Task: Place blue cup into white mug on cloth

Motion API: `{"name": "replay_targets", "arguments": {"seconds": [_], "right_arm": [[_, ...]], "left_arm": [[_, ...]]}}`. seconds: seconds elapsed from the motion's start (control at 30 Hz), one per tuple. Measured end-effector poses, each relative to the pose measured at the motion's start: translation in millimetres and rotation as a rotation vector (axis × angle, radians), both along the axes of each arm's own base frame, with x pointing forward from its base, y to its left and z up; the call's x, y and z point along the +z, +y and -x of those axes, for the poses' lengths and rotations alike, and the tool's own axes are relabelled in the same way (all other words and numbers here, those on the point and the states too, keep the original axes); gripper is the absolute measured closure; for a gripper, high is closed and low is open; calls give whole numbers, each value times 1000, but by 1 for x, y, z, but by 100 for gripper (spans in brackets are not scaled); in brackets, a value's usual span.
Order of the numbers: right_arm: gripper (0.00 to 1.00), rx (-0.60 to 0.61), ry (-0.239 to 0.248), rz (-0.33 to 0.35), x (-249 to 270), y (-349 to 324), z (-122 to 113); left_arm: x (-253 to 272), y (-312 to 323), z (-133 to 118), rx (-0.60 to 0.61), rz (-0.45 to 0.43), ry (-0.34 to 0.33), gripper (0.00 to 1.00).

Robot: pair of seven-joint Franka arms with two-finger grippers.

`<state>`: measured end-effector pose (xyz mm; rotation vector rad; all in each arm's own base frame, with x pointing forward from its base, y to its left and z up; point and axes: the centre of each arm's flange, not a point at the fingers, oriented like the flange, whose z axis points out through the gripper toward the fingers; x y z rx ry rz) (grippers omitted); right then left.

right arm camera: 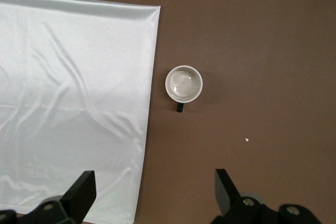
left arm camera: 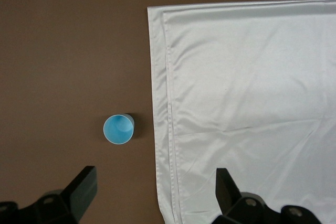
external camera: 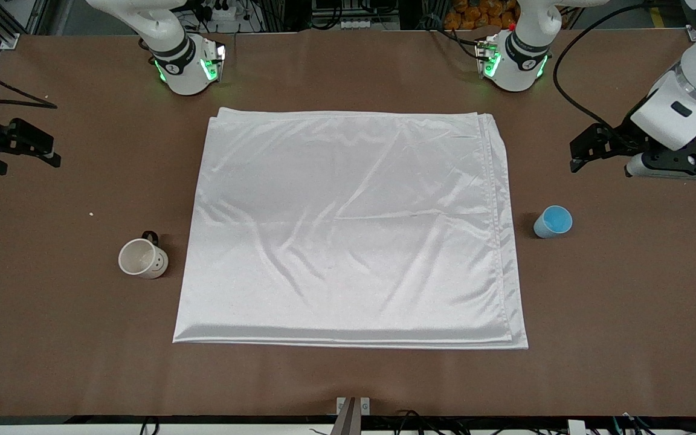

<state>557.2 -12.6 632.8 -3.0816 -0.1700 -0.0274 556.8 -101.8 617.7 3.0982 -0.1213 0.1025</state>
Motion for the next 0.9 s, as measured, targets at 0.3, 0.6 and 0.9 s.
{"name": "replay_targets", "arguments": {"seconds": [0.3, 0.6, 0.9], "right_arm": [[0, -21, 38, 4, -15, -12, -1], [0, -16, 156, 37, -63, -13, -13], [0, -8, 210, 41, -130, -9, -25]], "left_arm": [[-2, 1, 3, 0, -4, 25, 0], [-15, -1, 5, -3, -10, 58, 0], [-41, 0, 6, -3, -18, 104, 0]]}}
